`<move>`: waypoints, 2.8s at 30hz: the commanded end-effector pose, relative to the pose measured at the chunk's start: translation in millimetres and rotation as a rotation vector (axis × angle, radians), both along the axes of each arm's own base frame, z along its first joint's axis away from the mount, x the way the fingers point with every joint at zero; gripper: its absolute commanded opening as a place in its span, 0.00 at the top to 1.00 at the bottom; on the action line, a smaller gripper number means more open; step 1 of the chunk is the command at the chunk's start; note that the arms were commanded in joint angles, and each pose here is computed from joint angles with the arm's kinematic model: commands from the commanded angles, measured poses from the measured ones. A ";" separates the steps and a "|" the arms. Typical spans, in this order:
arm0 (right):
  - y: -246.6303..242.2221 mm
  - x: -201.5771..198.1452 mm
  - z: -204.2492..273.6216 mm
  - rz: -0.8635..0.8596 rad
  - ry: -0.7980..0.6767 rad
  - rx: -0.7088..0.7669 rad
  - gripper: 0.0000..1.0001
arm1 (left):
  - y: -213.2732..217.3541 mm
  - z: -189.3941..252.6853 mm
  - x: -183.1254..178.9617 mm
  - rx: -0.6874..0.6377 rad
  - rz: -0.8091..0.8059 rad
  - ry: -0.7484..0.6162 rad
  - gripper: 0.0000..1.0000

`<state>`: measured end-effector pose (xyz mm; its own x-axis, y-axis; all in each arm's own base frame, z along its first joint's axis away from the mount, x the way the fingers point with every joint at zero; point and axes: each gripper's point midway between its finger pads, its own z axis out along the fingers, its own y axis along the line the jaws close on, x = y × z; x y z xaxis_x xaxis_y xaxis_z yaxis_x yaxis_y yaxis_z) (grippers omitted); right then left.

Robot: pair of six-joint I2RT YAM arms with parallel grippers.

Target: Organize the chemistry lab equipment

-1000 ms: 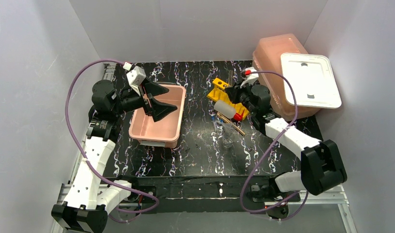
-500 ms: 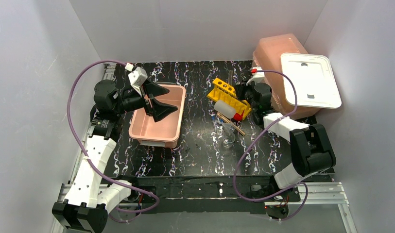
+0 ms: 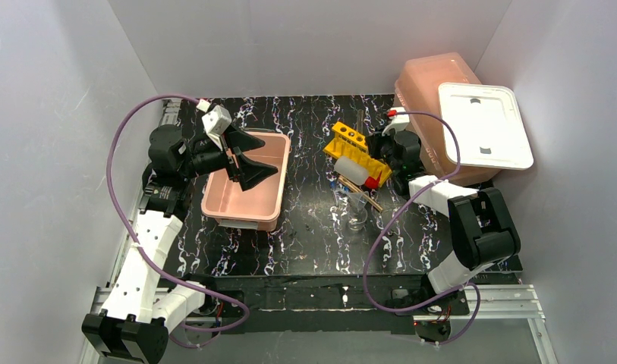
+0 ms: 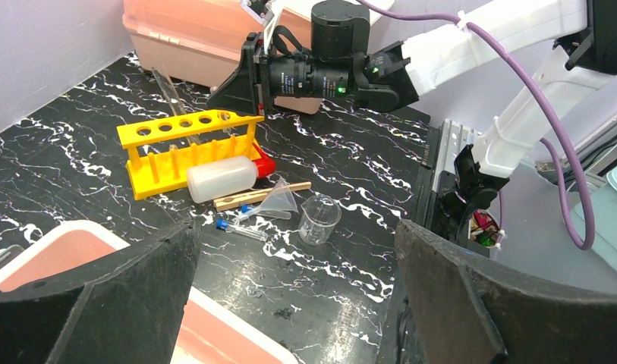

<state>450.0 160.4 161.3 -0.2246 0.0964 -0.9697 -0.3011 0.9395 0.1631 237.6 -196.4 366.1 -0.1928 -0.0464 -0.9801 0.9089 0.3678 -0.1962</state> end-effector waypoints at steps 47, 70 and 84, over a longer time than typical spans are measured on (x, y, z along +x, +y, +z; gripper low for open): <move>-8.7 4.1 -18.4 -0.034 0.007 -0.050 0.99 | 0.2 0.7 -3.8 0.012 -0.008 -0.043 0.02; 1.5 3.3 4.3 0.013 -0.042 -0.025 0.99 | 1.6 0.3 -0.6 0.020 0.009 -0.052 0.02; 4.9 3.8 17.8 0.013 -0.102 0.043 0.99 | 1.5 0.1 -1.0 0.028 0.003 -0.053 0.02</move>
<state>451.5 160.4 145.9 -0.2359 0.0795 -0.9685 -0.3019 0.9413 0.1508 241.3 -194.6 357.5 -0.1765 -0.0252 -0.9840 0.9069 0.3845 -0.1725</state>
